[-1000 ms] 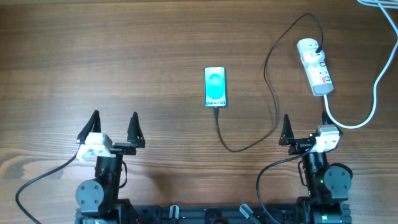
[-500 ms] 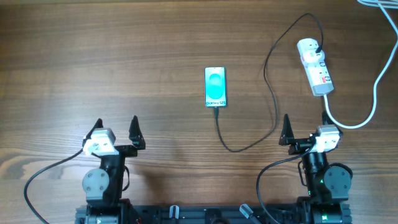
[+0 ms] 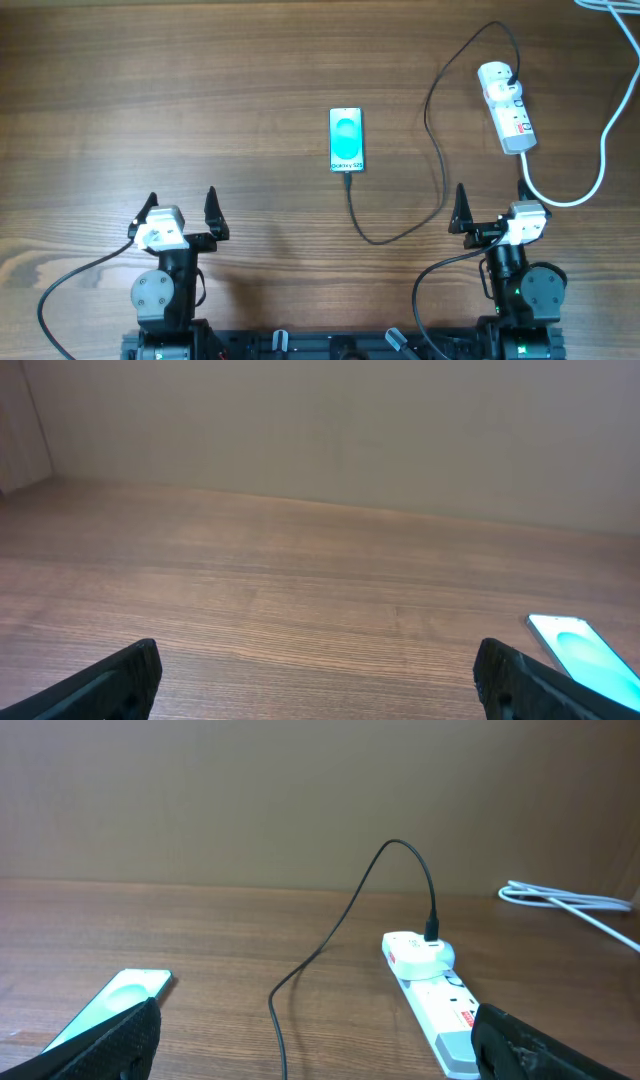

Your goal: Plug charger to phone and switch on socket

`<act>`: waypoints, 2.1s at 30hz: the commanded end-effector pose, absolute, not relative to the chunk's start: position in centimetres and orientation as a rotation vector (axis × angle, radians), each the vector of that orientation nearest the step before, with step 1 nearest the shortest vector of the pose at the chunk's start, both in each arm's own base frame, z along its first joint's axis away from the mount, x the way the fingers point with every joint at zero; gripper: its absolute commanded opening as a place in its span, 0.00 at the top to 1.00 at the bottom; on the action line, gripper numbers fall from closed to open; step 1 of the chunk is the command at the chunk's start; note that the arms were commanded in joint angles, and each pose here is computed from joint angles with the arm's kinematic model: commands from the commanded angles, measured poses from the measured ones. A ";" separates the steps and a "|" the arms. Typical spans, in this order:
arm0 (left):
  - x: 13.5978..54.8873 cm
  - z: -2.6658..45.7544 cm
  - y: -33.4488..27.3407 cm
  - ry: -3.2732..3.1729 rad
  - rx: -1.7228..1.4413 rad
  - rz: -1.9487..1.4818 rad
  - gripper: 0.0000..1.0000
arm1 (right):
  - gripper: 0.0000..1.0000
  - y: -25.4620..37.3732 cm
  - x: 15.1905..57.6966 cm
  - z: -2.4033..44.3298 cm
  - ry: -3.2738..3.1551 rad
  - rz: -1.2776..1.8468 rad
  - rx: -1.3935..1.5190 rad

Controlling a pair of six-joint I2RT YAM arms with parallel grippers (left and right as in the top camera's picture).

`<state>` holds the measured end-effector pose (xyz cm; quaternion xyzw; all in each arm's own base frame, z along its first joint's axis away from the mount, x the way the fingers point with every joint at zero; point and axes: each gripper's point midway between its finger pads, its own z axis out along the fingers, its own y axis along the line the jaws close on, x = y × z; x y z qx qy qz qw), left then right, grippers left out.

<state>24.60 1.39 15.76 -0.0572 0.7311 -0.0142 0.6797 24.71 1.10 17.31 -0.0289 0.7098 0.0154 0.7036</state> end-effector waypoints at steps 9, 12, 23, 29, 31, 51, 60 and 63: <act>24.6 15.6 1.1 1.646 -0.071 -0.004 0.00 | 0.00 0.8 24.7 17.5 1.568 0.038 -0.037; 24.6 15.7 1.1 1.643 -0.072 -0.005 0.00 | 0.00 0.8 24.7 17.5 1.568 0.038 -0.038; 24.6 15.7 1.1 1.643 -0.072 -0.005 0.00 | 0.00 0.8 24.7 17.5 1.568 0.038 -0.038; 24.6 15.7 1.1 1.643 -0.071 -0.005 0.00 | 0.00 0.8 24.7 17.5 1.568 0.038 -0.037; 24.6 15.7 1.1 1.643 -0.071 -0.005 0.00 | 0.00 0.8 24.7 17.5 1.568 0.038 -0.038; 24.6 15.7 1.1 1.643 -0.071 -0.005 0.00 | 0.00 0.8 24.7 17.6 1.568 0.038 -0.038; 24.6 15.7 1.1 1.643 -0.071 -0.005 0.00 | 0.00 0.8 24.7 17.5 1.568 0.038 -0.037; 24.6 15.7 1.1 1.643 -0.072 -0.005 0.00 | 0.00 0.8 24.7 17.5 1.568 0.038 -0.037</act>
